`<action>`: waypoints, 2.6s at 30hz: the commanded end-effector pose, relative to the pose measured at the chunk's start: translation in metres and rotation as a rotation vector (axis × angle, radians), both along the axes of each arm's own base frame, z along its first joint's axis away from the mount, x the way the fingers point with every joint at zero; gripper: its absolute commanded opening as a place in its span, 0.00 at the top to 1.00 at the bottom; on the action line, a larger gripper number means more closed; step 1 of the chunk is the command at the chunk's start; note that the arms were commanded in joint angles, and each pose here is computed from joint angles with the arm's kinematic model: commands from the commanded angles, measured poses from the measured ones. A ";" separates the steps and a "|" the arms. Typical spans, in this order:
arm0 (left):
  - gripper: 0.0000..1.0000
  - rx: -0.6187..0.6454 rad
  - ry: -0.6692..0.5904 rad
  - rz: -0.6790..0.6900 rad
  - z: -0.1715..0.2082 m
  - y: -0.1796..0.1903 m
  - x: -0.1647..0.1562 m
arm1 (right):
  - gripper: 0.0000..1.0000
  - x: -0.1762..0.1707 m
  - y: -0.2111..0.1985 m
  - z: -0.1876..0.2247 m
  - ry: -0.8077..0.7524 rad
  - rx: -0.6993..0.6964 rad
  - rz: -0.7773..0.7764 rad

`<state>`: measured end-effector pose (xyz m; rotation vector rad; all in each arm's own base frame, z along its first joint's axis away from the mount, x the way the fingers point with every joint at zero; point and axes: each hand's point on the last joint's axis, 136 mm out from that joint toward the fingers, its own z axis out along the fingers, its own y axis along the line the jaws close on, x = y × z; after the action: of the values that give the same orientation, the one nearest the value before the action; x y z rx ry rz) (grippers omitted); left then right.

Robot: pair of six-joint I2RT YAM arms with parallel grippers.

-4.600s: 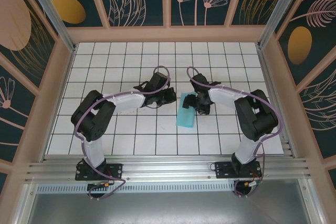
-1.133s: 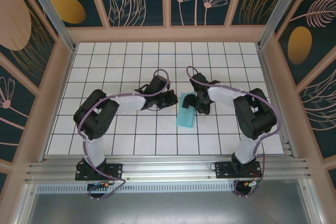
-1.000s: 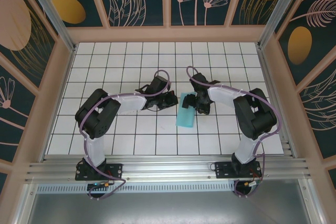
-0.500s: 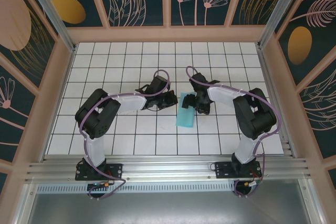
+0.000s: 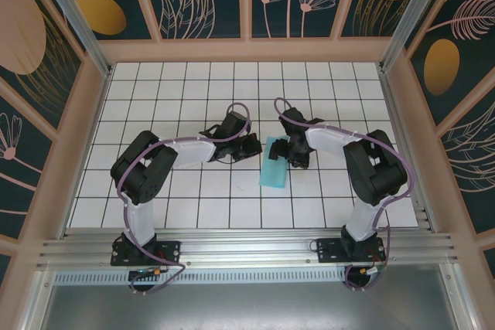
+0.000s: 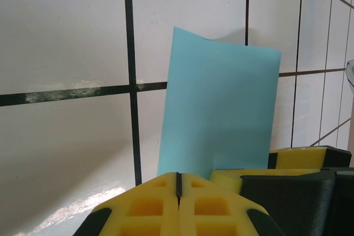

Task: Fold a paper plane with a square sheet of paper (pick it up from the middle)
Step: Hold the square sheet of paper at the center of the table.

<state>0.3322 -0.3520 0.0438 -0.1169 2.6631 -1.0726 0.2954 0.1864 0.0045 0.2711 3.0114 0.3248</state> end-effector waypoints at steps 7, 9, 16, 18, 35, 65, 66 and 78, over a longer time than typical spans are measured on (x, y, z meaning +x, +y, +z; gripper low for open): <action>1.00 -0.051 0.011 -0.083 0.003 -0.019 -0.003 | 0.16 -0.021 -0.033 -0.081 0.093 -0.148 0.016; 1.00 -0.046 0.019 -0.088 0.001 -0.020 -0.003 | 0.16 -0.021 -0.033 -0.082 0.093 -0.149 0.016; 1.00 -0.047 0.046 -0.105 -0.005 -0.022 -0.008 | 0.16 -0.023 -0.032 -0.084 0.099 -0.144 0.014; 1.00 -0.049 0.055 -0.112 -0.007 -0.023 -0.009 | 0.16 -0.022 -0.032 -0.083 0.097 -0.143 0.011; 1.00 0.015 0.101 -0.131 -0.032 -0.021 -0.016 | 0.16 -0.024 -0.032 -0.084 0.100 -0.144 0.005; 1.00 0.156 0.116 -0.103 -0.060 0.001 -0.021 | 0.11 0.025 0.001 0.047 -0.227 0.206 -0.053; 1.00 0.159 0.114 -0.103 -0.060 0.002 -0.021 | 0.15 0.024 0.003 0.051 -0.235 0.234 -0.056; 1.00 0.159 0.120 -0.111 -0.062 0.001 -0.021 | 0.84 0.014 0.006 0.078 -0.309 0.358 -0.098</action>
<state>0.3236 -0.3689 0.0145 0.0148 2.7751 -1.0626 0.3105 0.1913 0.0757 0.3512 2.6466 0.7738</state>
